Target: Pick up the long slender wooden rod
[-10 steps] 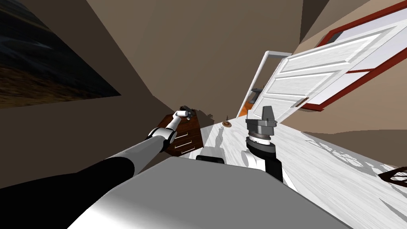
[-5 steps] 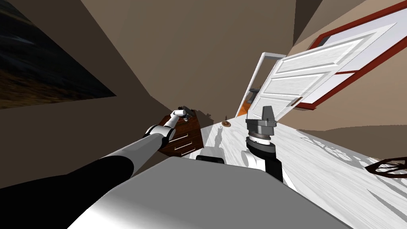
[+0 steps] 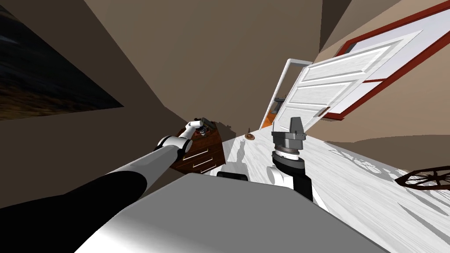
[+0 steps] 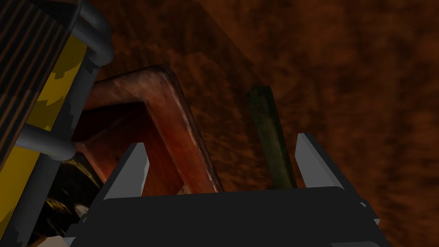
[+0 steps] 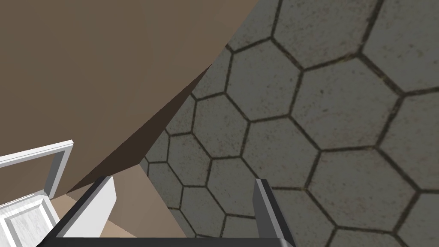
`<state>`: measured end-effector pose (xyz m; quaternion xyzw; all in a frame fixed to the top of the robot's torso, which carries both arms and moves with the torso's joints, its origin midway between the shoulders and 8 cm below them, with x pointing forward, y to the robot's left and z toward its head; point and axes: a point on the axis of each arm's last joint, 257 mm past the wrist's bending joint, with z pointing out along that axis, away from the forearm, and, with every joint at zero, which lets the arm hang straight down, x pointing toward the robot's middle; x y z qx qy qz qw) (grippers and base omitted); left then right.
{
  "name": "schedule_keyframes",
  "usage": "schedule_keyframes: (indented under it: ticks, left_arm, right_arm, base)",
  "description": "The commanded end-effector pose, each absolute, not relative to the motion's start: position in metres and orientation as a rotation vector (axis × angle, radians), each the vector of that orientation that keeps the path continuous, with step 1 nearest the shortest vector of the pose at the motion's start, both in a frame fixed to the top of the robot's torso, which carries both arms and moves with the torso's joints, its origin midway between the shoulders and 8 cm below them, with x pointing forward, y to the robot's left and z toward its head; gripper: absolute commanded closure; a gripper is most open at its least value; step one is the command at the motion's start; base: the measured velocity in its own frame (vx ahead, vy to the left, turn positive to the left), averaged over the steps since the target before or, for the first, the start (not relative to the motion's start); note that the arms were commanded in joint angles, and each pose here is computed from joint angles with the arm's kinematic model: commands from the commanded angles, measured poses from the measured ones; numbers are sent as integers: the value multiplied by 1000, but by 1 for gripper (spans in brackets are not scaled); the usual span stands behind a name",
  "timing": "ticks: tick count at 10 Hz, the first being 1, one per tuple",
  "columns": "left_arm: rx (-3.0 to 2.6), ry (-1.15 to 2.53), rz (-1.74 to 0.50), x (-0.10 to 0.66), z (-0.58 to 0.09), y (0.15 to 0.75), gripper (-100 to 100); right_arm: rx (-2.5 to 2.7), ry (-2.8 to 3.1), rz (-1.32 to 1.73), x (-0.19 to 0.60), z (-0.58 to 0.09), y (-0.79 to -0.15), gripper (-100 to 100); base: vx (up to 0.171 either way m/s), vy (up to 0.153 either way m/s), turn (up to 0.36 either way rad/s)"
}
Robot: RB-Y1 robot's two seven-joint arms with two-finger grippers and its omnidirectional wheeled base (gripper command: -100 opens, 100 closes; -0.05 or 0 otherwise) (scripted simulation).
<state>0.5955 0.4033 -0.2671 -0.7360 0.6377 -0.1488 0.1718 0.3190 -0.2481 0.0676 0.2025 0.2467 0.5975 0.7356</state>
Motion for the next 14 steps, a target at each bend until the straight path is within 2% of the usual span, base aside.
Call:
schedule_keyframes:
  ticks: [1, 12, 14]
  left_arm:
    - [-2106, 1813, -408, 588, -269, 405, -100]
    - [-2561, 1694, -129, 483, -289, 472, -100]
    - [-2530, 1703, -152, 491, -282, 470, -100]
  right_arm:
    - [445, 542, 1313, 319, 68, -248, 0]
    - [445, 542, 1313, 319, 68, -248, 0]
    - [445, 542, 1313, 319, 68, -248, 0]
  base:
    - [12, 25, 4]
    - [24, 51, -31]
    - [22, 37, -3]
